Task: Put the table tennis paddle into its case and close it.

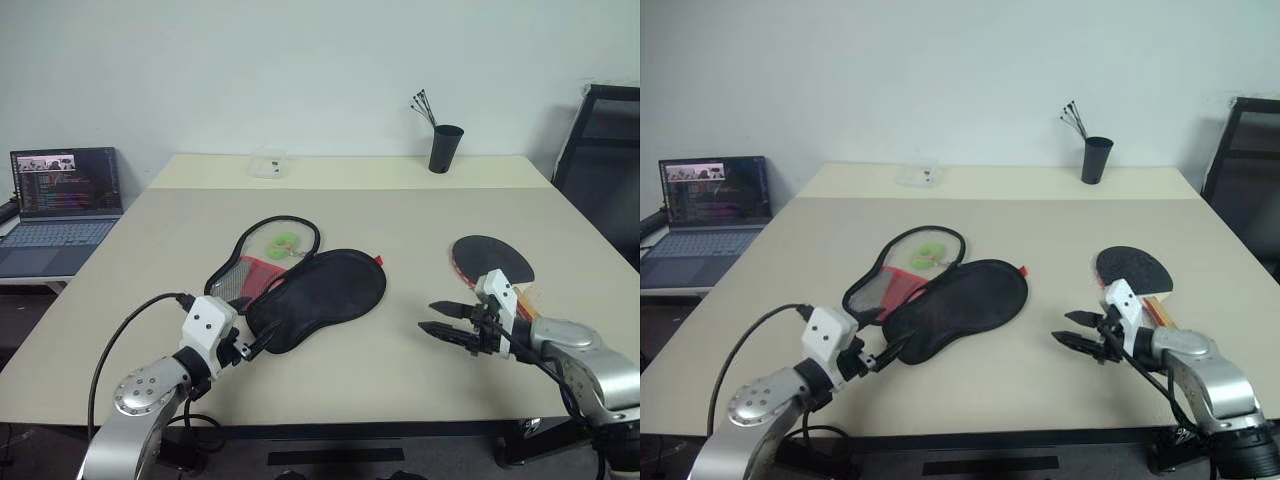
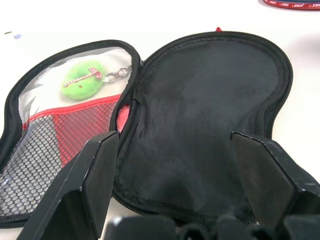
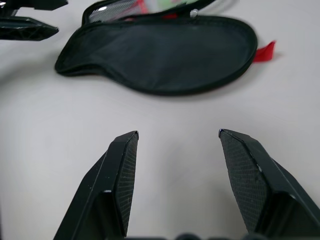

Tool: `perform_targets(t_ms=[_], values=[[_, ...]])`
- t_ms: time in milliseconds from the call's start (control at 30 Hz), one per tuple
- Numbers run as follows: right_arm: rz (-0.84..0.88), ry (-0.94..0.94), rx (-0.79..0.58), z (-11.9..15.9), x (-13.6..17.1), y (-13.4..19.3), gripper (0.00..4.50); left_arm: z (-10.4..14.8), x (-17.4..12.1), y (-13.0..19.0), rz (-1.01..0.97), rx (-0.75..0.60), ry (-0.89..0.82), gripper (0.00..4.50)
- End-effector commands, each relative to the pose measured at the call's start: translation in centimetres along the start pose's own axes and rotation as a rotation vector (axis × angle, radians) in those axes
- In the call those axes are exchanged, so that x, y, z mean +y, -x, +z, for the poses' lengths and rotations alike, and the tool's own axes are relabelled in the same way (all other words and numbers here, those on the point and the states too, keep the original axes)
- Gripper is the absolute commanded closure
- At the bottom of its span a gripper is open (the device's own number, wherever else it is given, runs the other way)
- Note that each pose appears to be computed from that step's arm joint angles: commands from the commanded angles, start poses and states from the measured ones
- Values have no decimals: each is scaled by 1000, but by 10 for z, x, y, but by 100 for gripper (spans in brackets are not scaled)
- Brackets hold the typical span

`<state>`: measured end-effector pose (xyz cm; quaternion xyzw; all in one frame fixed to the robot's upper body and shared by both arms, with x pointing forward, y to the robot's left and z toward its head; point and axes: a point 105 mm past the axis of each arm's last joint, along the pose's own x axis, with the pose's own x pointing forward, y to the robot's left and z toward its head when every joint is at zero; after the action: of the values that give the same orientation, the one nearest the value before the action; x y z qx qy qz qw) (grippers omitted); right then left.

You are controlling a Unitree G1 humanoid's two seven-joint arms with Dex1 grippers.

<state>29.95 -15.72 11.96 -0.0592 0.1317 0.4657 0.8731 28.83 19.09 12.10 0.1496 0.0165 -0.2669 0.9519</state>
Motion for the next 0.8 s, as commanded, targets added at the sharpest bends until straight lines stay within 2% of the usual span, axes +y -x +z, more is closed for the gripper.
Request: perform_targets(t_ms=[33,133,333,467,600,700,800], values=[[-1,55,7,8,2,5,167,7,3,-3,-18,-32,-35,63],[-18,52,3,9,7,6,167,10,3,-9,-39,-51,-33,63],[-44,42,-50,30,19,15,167,16,-3,-21,-180,-65,36,63],[-60,19,-59,29,22,10,167,24,-1,-18,-217,-92,-33,63],[-67,-24,-60,25,28,-12,167,24,9,-9,-234,-94,-39,63],[-68,-72,-53,27,30,-26,167,36,12,-8,-285,-123,-1,63],[-114,-142,-44,24,20,-35,167,35,17,-6,-346,-95,-7,63]])
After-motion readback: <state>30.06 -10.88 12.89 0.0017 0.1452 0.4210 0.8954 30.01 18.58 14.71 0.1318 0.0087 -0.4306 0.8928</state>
